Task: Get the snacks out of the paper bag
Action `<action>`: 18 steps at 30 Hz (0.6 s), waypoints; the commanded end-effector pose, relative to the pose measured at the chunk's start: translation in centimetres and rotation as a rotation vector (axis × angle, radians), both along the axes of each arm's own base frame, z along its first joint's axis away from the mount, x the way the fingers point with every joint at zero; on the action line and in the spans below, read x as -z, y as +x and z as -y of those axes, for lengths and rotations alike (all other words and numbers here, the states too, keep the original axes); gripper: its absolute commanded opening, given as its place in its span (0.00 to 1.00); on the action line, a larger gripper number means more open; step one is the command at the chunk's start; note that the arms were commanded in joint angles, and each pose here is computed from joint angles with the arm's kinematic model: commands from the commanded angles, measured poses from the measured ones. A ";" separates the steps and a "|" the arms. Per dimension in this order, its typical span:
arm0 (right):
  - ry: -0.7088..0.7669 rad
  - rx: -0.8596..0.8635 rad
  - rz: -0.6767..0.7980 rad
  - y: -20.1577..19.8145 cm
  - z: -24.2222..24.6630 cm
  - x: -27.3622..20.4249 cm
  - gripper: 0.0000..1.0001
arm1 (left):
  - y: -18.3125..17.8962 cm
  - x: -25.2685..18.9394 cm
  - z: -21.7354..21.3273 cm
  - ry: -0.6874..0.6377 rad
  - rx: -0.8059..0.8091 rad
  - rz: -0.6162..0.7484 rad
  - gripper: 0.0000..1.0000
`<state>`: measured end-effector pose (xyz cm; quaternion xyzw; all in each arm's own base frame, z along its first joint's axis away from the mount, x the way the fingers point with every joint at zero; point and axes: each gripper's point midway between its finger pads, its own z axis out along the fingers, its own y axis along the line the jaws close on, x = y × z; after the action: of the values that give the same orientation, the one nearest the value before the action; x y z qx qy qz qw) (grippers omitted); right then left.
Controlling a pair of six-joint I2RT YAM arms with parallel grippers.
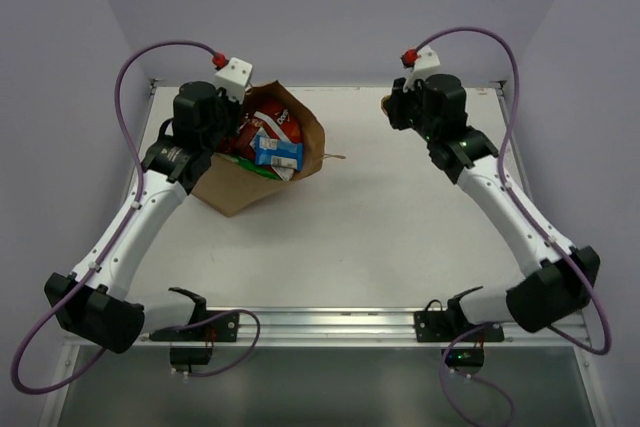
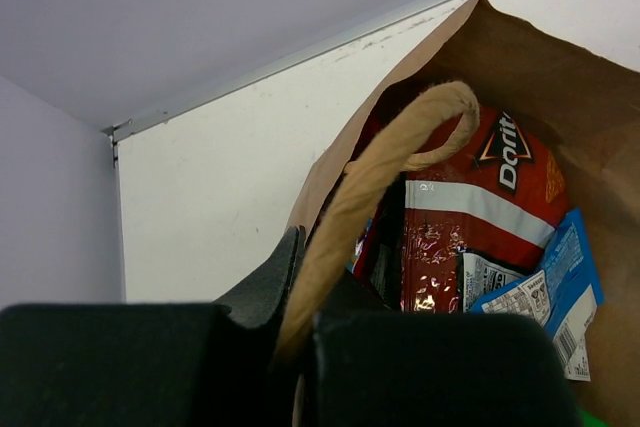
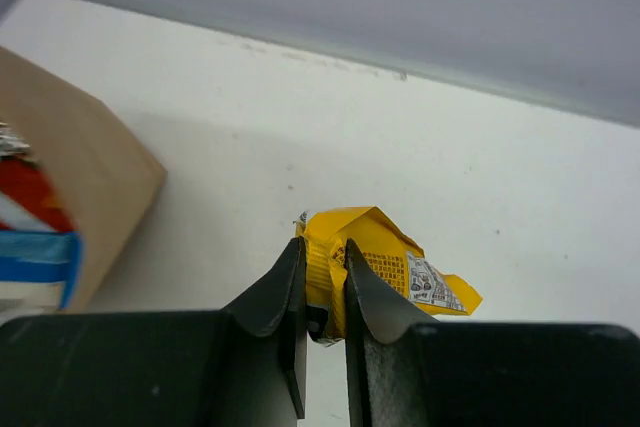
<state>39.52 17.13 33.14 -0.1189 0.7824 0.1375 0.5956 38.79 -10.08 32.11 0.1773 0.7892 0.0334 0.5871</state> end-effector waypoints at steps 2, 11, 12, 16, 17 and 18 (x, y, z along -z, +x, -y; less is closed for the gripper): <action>-0.069 0.157 -0.187 5.7 2.6 10.6 0.00 | -0.6 -1.3 0.3 -0.046 0.012 0.042 0.00; -0.038 0.151 -0.393 7.6 0.3 19.7 0.47 | -1.1 -2.0 0.4 -0.051 0.031 0.055 0.00; -0.025 0.130 -0.398 7.0 0.0 19.3 0.62 | -1.2 -2.1 0.4 -0.051 0.035 0.059 0.00; 0.059 -0.043 -0.302 3.5 -2.4 11.9 0.79 | -1.4 -1.6 0.4 -0.038 0.046 0.052 0.00; 0.054 -0.069 -0.307 3.1 -3.0 12.0 0.82 | -1.4 -1.5 0.5 -0.038 0.050 0.049 0.00; 0.064 -0.106 -0.240 2.1 -3.3 8.8 0.84 | -1.5 -1.5 0.5 -0.040 0.053 0.050 0.00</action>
<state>43.66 17.69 13.19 -0.0762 0.9032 0.1286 0.4024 38.06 -10.53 31.92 0.1865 0.7871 0.0167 0.5877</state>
